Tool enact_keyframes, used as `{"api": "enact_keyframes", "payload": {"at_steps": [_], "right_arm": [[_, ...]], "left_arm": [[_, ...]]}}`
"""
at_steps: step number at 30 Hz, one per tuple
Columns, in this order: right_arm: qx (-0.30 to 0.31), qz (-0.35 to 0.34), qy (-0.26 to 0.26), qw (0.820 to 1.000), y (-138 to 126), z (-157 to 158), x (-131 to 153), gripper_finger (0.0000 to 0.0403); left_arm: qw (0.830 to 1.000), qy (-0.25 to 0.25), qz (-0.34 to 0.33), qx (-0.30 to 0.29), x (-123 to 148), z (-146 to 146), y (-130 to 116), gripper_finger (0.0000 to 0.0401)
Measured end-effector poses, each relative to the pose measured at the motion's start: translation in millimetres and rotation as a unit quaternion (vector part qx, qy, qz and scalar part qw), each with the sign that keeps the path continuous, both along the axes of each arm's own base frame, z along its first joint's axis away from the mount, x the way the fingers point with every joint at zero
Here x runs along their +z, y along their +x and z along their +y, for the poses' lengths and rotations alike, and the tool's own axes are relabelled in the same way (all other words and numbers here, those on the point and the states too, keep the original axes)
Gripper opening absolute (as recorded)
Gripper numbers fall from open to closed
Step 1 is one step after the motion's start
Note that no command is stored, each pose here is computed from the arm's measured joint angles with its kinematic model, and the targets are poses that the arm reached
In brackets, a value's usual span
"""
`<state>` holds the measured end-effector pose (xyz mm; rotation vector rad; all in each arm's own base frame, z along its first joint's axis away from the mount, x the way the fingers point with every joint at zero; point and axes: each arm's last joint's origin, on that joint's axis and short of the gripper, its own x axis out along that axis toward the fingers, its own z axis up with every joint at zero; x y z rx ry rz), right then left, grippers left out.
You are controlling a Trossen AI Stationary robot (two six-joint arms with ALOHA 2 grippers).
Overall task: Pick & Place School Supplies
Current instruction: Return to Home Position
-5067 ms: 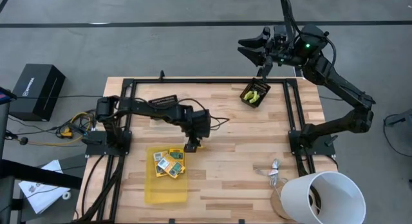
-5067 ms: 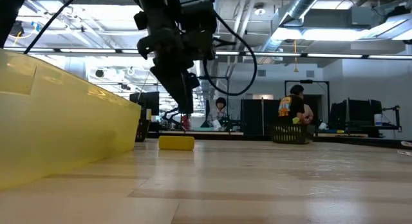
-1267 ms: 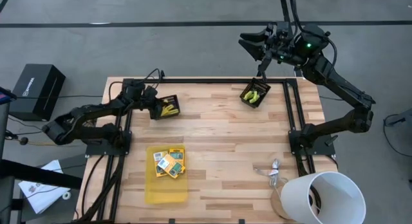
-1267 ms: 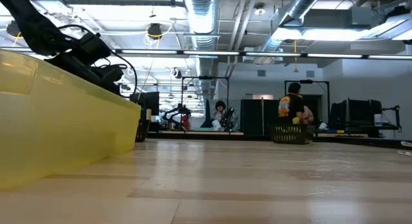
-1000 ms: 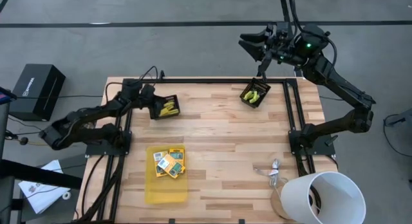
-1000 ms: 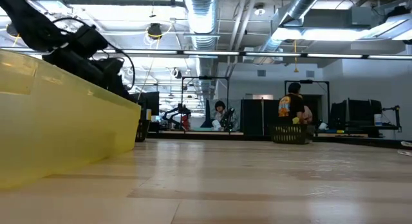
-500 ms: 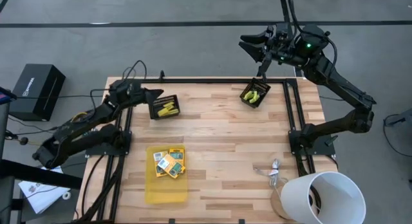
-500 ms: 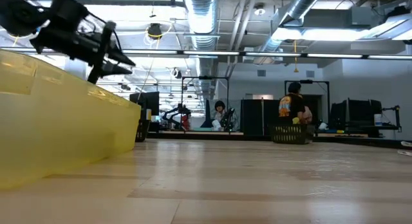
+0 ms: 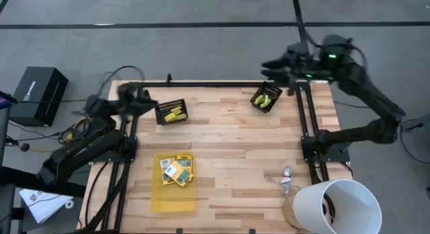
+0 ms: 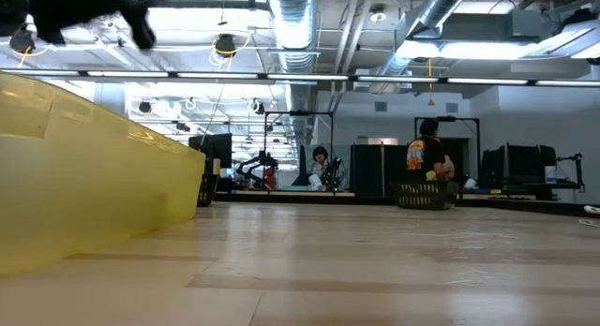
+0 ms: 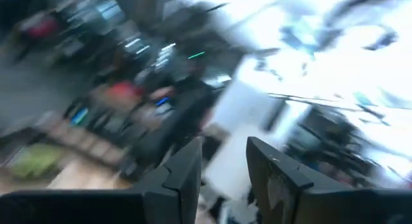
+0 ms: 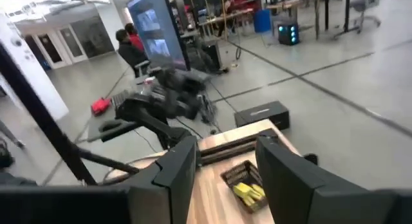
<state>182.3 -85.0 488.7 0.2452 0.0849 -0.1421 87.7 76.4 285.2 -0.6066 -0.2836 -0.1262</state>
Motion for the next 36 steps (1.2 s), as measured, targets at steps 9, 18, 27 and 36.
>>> {"api": "enact_keyframes", "payload": {"at_steps": [9, 18, 27, 36], "right_arm": [[0.062, 0.007, -0.067, 0.996, -73, 51, 9, 0.0154], [0.083, -0.058, -0.062, 0.993, -120, 75, -38, 0.0154], [0.064, -0.211, -0.076, 0.972, -184, 94, -140, 0.0154], [0.038, -0.125, -0.076, 0.989, -144, 81, -193, 0.0154]], "left_arm": [[0.993, 0.071, -0.085, -0.043, 24, -31, -23, 0.0120], [0.972, 0.175, -0.147, -0.046, 38, -68, -51, 0.0120], [0.970, 0.186, -0.149, -0.040, 8, -72, -55, 0.0120], [0.990, 0.112, -0.084, -0.011, -58, -41, -33, 0.0120]]}}
